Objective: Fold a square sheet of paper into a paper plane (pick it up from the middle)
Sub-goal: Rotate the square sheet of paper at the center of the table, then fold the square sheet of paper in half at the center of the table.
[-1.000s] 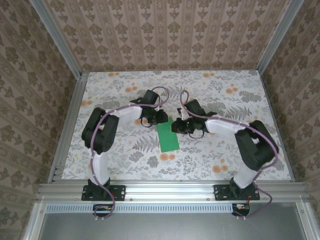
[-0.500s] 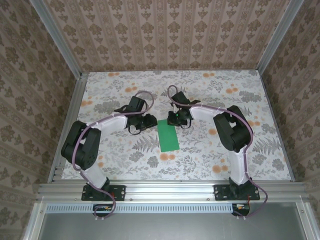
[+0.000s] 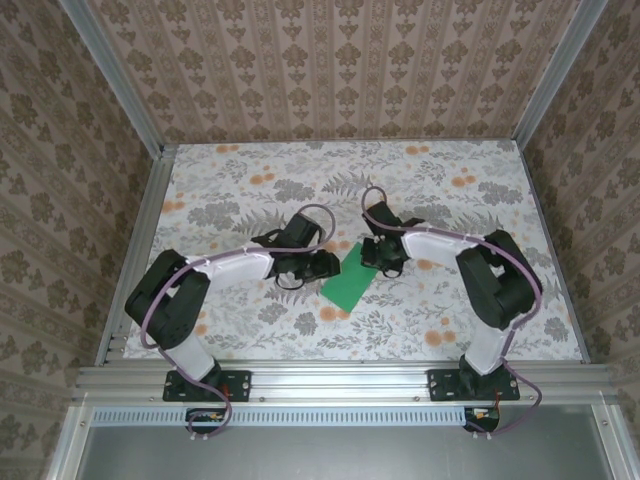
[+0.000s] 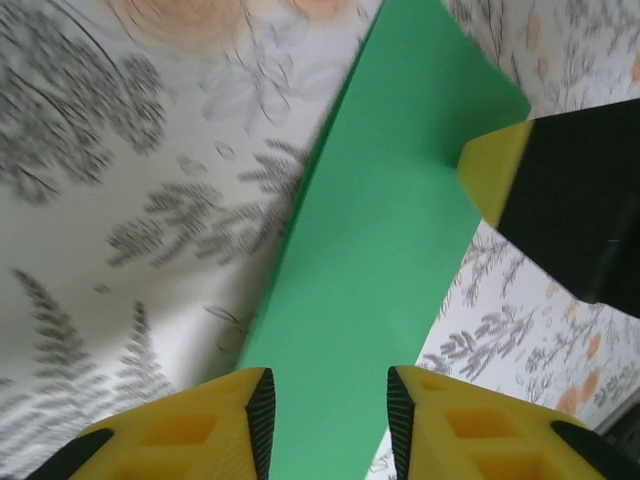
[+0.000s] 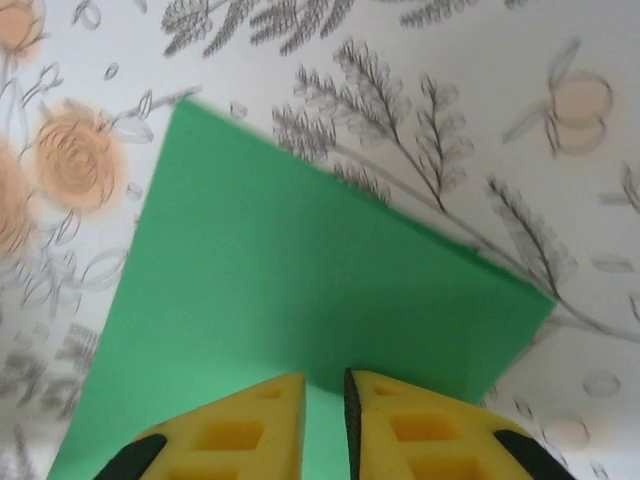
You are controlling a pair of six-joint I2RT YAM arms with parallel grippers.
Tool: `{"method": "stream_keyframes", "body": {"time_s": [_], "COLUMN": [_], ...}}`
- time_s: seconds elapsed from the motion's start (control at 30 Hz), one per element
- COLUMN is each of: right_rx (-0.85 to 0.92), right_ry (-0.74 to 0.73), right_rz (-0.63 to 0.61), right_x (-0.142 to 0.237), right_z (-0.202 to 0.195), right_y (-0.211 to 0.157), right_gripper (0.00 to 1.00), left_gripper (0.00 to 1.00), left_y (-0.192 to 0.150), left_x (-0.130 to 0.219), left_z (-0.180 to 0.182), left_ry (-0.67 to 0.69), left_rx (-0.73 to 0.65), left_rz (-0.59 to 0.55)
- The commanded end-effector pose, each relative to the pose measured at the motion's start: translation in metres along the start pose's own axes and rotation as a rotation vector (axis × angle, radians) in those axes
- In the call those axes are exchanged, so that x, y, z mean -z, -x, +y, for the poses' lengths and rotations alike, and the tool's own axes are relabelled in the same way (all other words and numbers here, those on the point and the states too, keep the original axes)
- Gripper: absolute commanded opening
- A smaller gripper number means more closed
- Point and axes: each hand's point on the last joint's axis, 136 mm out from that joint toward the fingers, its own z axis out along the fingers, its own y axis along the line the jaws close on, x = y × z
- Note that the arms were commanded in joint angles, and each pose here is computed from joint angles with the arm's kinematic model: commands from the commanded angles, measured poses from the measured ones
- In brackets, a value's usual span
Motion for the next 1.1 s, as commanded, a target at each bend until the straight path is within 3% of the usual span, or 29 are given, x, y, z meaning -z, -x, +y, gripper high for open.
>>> {"method": "stream_keyframes", "body": {"time_s": [0.0,0.17,0.4,1.07], "right_rx": [0.002,0.050,0.055,0.047], "right_ry": [0.206,0.320,0.370,0.288], "right_rz": [-0.039,0.035,0.111,0.204], "right_x": [0.032,0.035,0.017,-0.024], "right_z": [0.025,0.031,0.027,-0.010], "right_y": [0.008,-0.017,-0.041,-0.062], "right_gripper": [0.23,0.17,0.09,0.07], "left_gripper": [0.33,0.23,0.12,0.05], "left_y": [-0.012,-0.029,-0.054,-0.073], "left_x": [0.003,-0.002,-0.018,-0.042], "left_z": [-0.024,-0.029,-0.028,0.023], "left_ry": [-0.058,-0.049,-0.037,0.205], "left_rx": [0.000,-0.017,-0.018,0.062], "left_rz": [0.002,0.035,0.129,0.247]}}
